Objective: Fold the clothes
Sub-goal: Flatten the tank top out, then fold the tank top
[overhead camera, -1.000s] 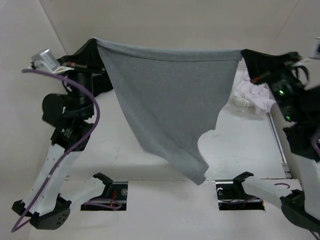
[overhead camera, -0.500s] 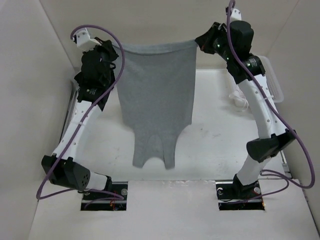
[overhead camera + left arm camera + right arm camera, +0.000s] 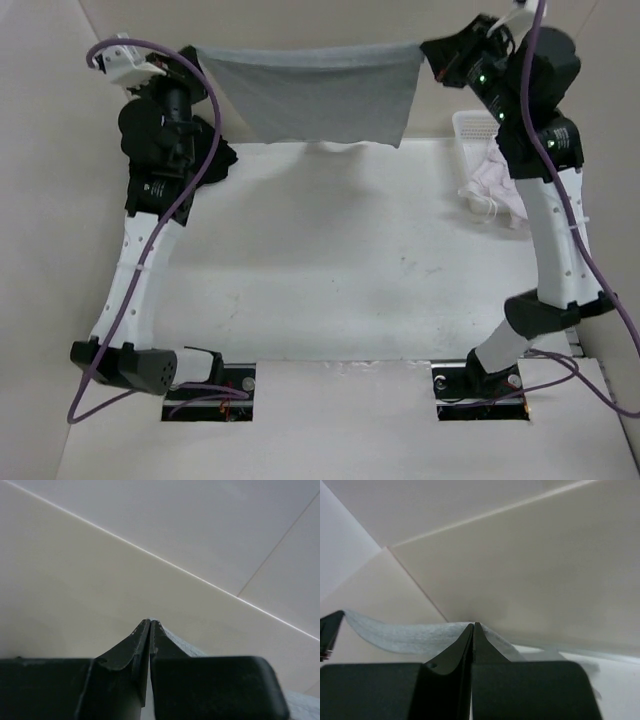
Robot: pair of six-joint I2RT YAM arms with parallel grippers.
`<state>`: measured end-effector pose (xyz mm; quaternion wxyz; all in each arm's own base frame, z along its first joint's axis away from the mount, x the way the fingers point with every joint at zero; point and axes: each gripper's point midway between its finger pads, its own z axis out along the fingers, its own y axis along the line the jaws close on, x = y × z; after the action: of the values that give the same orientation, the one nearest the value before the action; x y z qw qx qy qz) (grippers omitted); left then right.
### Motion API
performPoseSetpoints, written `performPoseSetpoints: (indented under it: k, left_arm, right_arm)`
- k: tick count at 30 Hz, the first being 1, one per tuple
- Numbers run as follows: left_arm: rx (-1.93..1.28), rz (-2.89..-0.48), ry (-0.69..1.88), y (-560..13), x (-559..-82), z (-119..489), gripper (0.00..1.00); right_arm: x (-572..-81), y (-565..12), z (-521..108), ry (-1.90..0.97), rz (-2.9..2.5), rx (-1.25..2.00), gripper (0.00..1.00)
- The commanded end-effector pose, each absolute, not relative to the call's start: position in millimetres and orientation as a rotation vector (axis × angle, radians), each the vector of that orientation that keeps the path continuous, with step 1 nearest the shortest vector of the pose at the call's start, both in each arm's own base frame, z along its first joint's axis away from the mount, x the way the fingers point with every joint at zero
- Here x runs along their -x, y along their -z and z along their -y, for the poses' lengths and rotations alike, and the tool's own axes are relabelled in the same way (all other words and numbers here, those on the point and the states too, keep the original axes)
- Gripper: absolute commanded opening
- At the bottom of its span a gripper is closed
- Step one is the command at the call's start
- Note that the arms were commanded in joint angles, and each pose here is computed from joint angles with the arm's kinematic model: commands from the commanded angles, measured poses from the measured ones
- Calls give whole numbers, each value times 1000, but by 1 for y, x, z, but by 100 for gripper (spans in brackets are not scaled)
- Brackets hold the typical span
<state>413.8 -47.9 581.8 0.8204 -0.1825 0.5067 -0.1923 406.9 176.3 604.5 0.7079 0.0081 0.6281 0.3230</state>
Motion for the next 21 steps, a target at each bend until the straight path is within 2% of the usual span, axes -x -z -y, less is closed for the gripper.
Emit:
performPoseSetpoints:
  k: [1, 4, 7, 12, 17, 21]
  left_arm:
    - [360, -1073, 429, -566, -388, 57, 0]
    - [387, -1120, 449, -506, -370, 71, 0]
    - [455, -1208, 469, -430, -346, 77, 0]
    - [507, -1380, 476, -325, -303, 76, 0]
    - [560, -1531, 502, -252, -252, 66, 0]
    - [666, -1626, 559, -212, -221, 60, 0]
  right_arm:
    - [-407, -549, -168, -655, -1511, -34, 0]
    - [-383, -487, -171, -664, -1556, -49, 0]
    - [-353, -394, -187, -716, -1684, -74, 0]
    - [-300, -276, -203, -738, -1867, -92, 0]
    - [-234, -177, -204, -793, -2056, -113, 0]
    - [-183, -127, -202, -874, -2176, -184, 0]
